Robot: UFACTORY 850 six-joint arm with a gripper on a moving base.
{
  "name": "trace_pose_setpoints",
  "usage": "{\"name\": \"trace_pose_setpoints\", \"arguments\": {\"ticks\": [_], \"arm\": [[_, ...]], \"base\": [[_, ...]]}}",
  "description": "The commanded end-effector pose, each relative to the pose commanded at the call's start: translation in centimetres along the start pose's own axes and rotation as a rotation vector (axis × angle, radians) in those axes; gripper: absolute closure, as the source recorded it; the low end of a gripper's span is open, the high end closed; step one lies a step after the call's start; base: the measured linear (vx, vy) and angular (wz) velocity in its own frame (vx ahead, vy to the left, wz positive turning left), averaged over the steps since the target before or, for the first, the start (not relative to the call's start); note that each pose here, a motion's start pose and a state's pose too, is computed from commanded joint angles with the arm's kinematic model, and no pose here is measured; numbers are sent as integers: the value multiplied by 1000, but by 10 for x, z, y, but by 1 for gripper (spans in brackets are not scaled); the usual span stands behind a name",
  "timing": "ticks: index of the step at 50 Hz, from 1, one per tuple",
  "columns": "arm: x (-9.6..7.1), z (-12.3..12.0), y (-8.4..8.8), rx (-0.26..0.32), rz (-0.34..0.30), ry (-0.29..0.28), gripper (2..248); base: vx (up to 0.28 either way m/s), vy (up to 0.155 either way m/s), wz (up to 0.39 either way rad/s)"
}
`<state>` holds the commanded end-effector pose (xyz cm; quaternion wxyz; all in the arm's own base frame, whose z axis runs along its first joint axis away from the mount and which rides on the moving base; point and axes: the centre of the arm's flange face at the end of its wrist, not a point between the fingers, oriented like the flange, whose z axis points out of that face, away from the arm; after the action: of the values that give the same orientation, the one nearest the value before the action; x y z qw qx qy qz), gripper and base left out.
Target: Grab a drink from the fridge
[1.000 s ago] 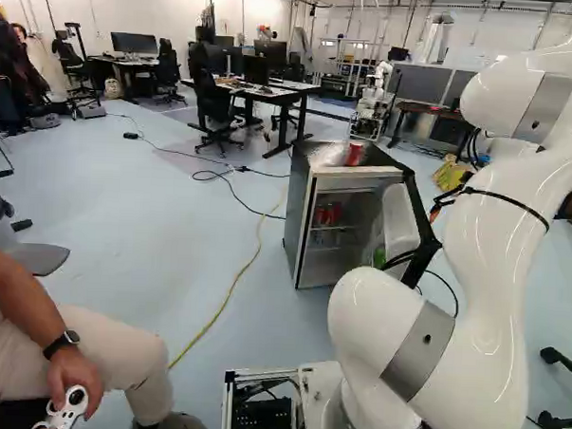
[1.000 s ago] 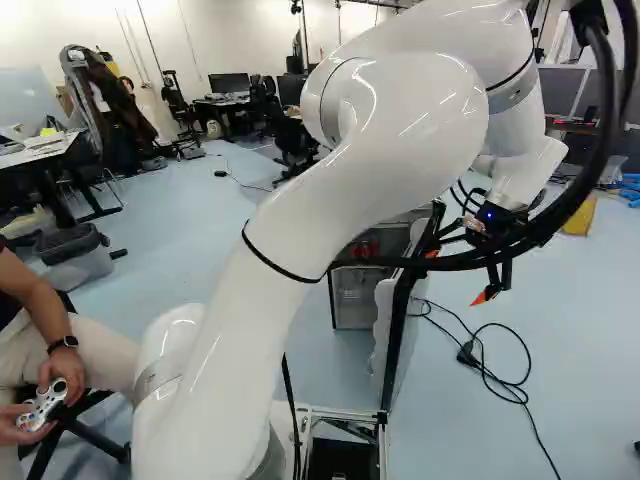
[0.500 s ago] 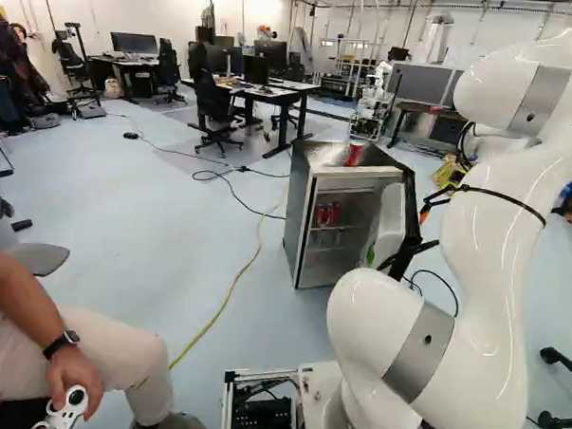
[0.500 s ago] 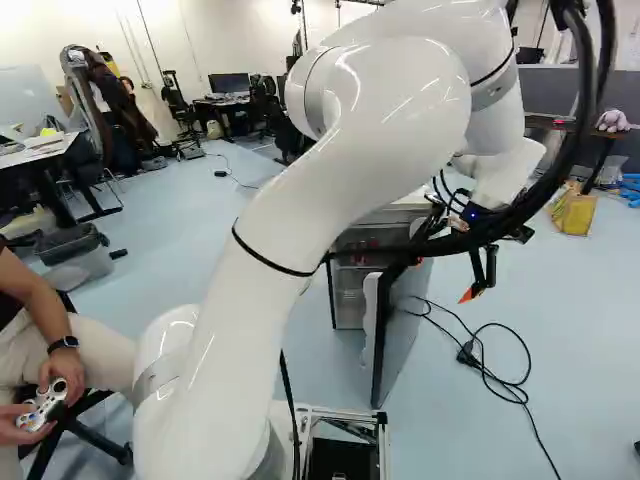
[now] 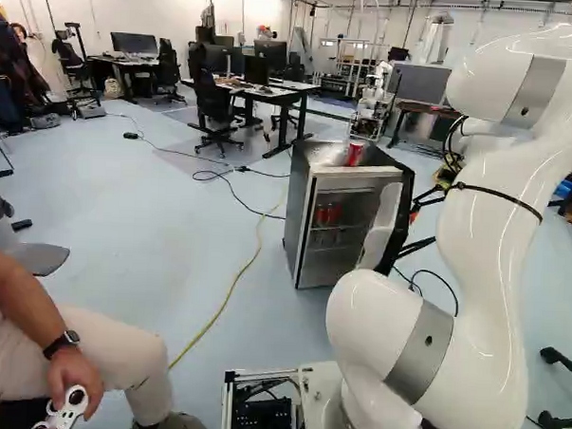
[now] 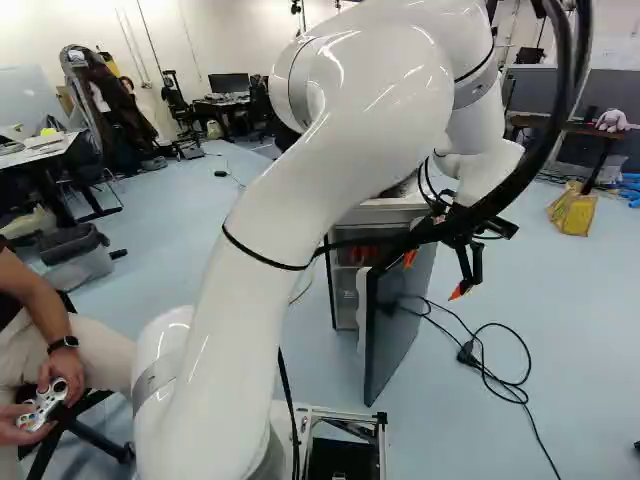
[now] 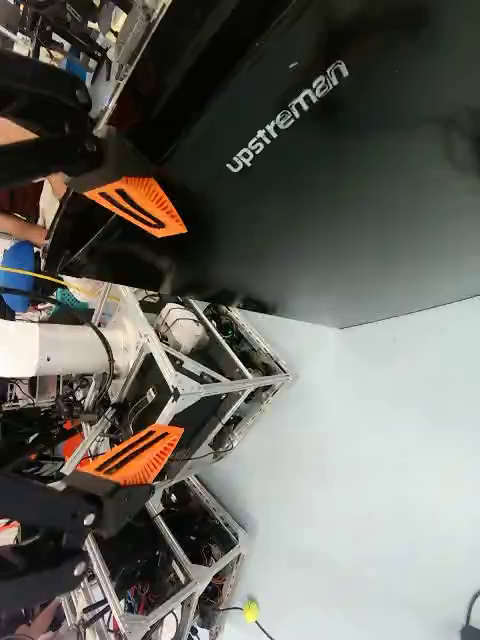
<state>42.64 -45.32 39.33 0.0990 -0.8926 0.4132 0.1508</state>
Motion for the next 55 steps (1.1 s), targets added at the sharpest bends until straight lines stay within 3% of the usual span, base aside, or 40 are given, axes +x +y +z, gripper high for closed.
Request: {"name": "trace_pose_setpoints", "arguments": {"ticks": [55], "arm": [[-20, 24, -66, -31, -107, 209, 3]], "base": [[0, 0, 0]]}}
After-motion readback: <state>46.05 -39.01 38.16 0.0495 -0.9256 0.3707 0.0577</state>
